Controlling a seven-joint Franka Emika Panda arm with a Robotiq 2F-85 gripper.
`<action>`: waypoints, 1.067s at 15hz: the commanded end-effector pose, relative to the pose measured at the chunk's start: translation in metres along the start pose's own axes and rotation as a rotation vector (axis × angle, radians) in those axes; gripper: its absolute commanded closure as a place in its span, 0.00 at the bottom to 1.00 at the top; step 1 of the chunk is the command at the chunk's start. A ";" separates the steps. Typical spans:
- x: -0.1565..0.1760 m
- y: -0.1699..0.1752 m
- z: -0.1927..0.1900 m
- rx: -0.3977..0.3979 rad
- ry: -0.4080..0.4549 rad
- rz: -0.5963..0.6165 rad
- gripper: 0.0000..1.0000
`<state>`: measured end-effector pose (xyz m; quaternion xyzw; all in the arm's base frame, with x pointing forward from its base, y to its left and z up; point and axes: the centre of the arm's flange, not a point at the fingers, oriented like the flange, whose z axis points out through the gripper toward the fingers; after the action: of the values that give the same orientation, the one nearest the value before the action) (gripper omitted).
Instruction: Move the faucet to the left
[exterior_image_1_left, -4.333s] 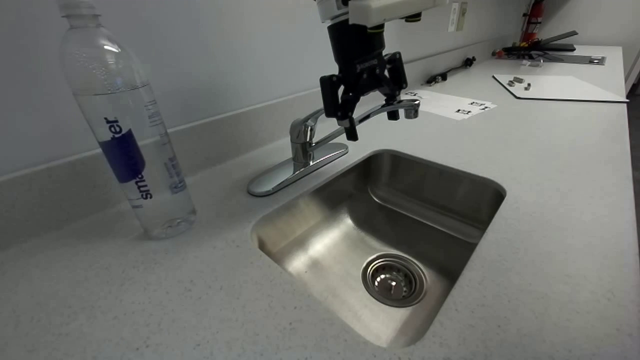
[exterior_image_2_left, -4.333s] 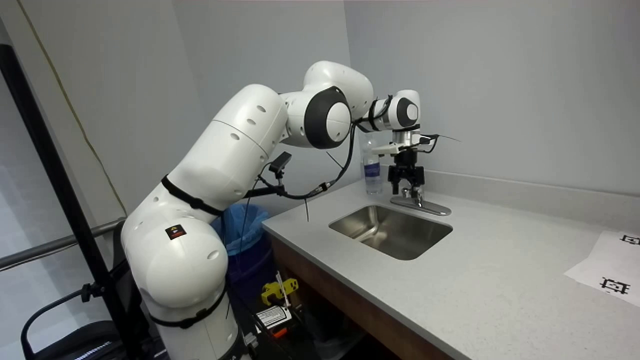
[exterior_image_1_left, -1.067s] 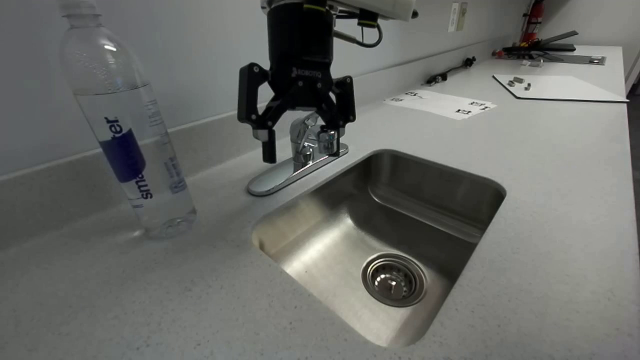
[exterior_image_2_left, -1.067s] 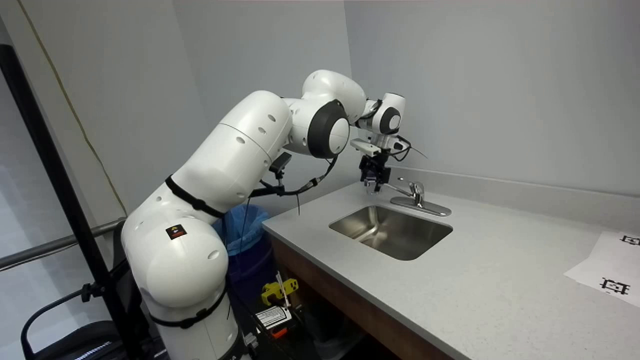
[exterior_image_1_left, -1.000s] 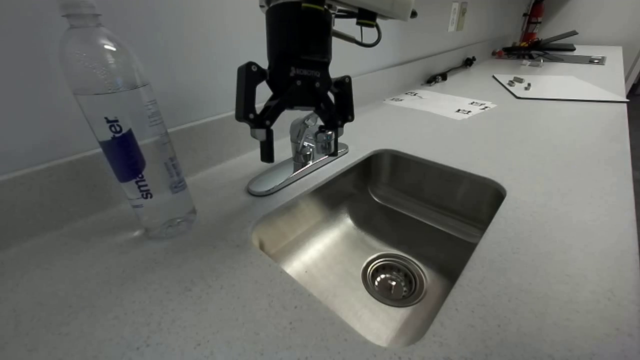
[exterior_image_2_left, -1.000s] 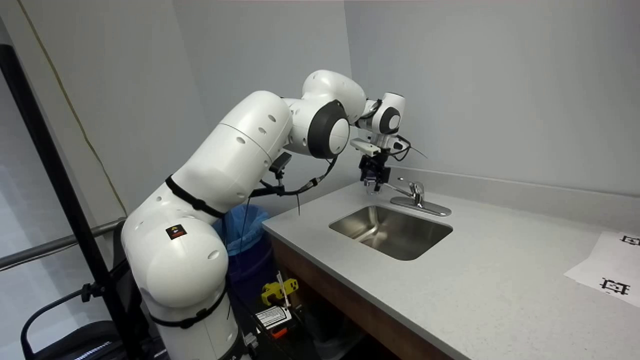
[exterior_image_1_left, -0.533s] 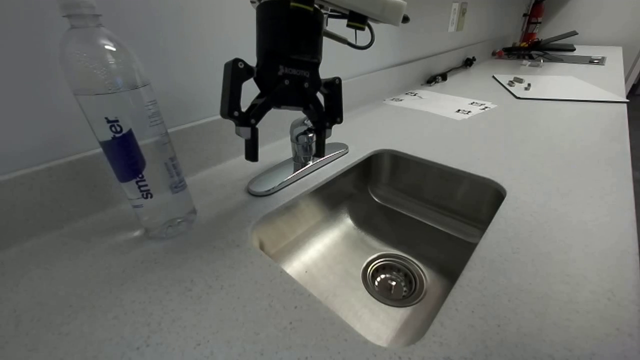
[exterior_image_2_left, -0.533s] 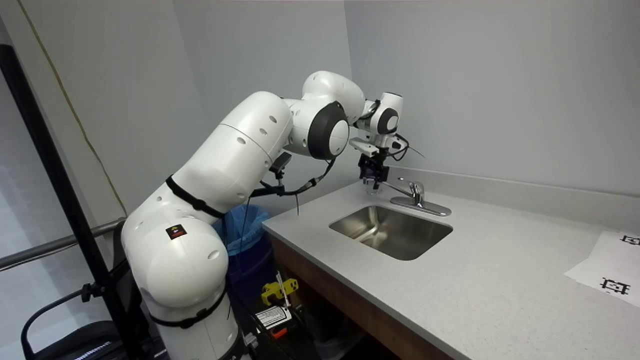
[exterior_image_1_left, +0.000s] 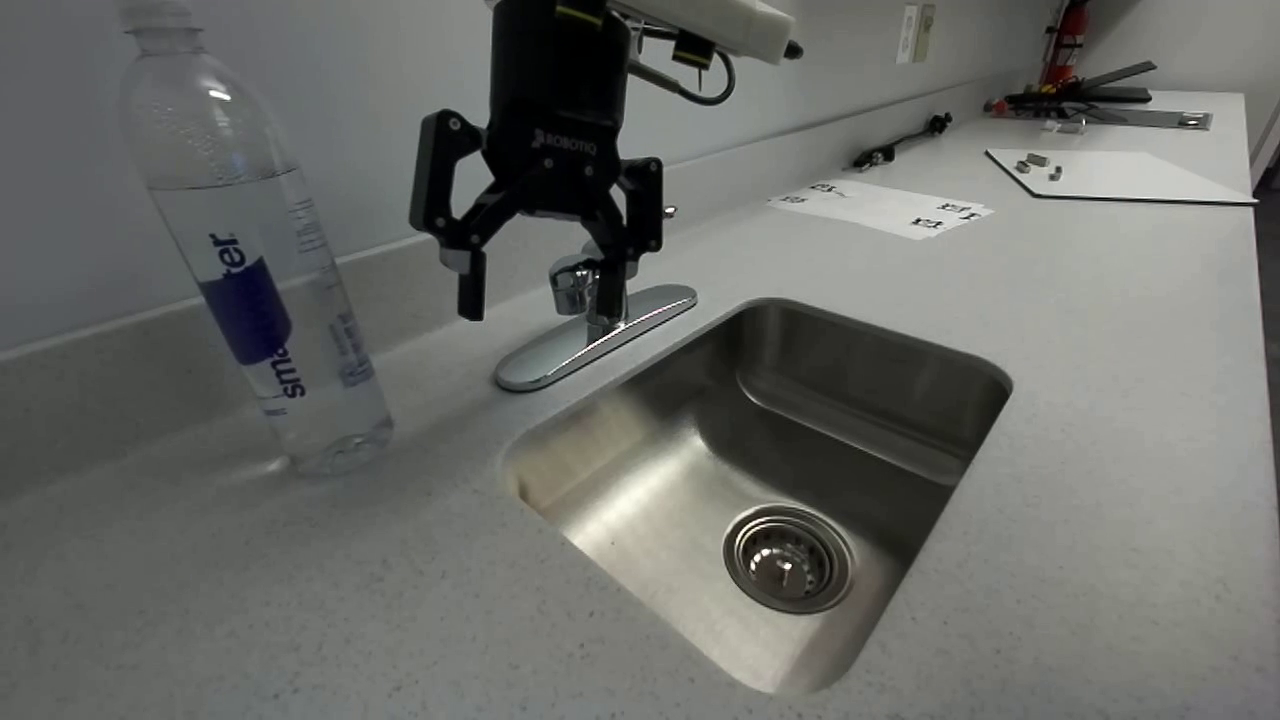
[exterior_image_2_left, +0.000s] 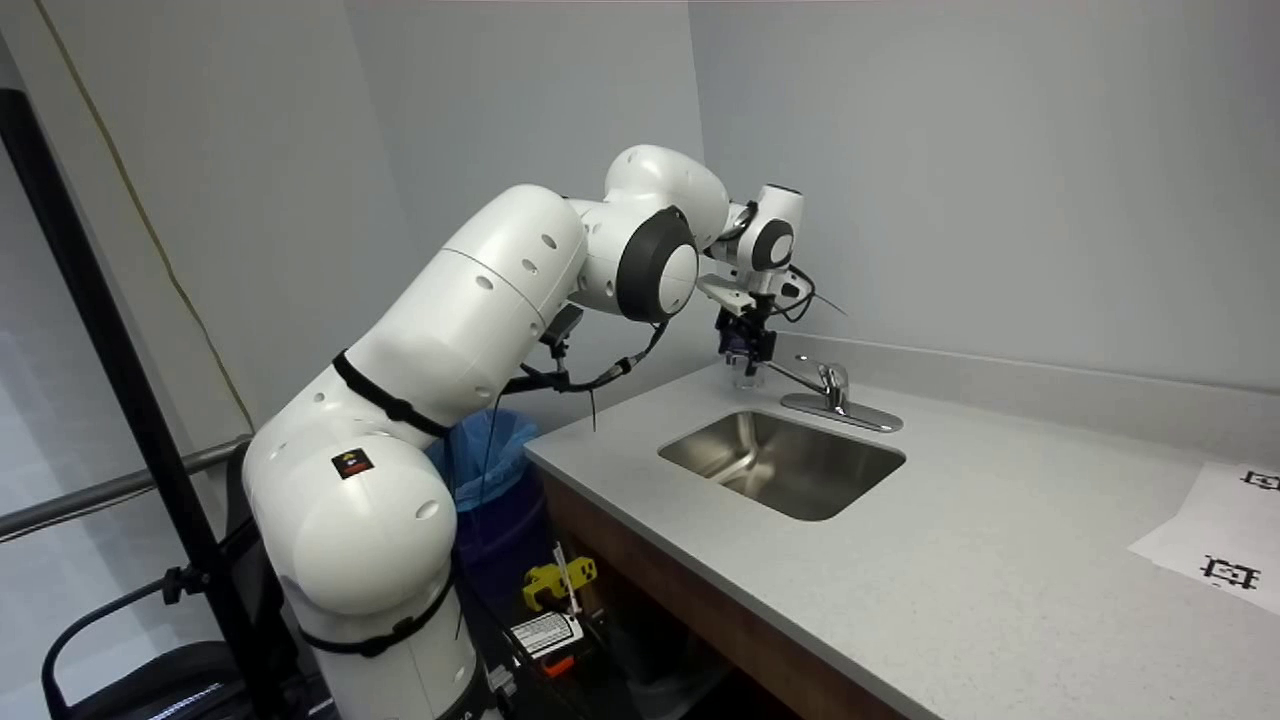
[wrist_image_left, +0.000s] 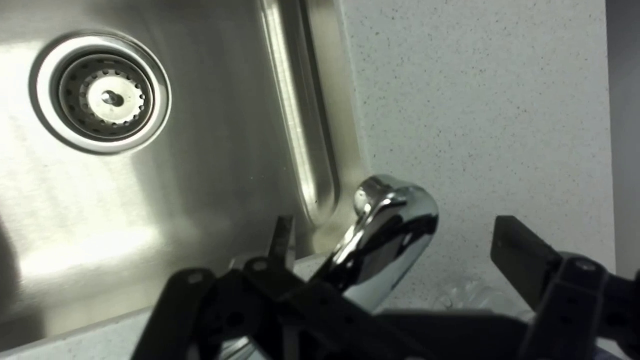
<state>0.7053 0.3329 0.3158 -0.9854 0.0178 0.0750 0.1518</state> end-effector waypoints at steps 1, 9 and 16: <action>0.016 -0.014 -0.013 0.054 0.038 -0.030 0.00; 0.014 -0.011 -0.015 0.003 0.004 -0.018 0.00; -0.018 0.036 -0.079 -0.026 -0.023 -0.041 0.00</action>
<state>0.7101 0.3117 0.3484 -0.9879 0.0094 0.0730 0.1364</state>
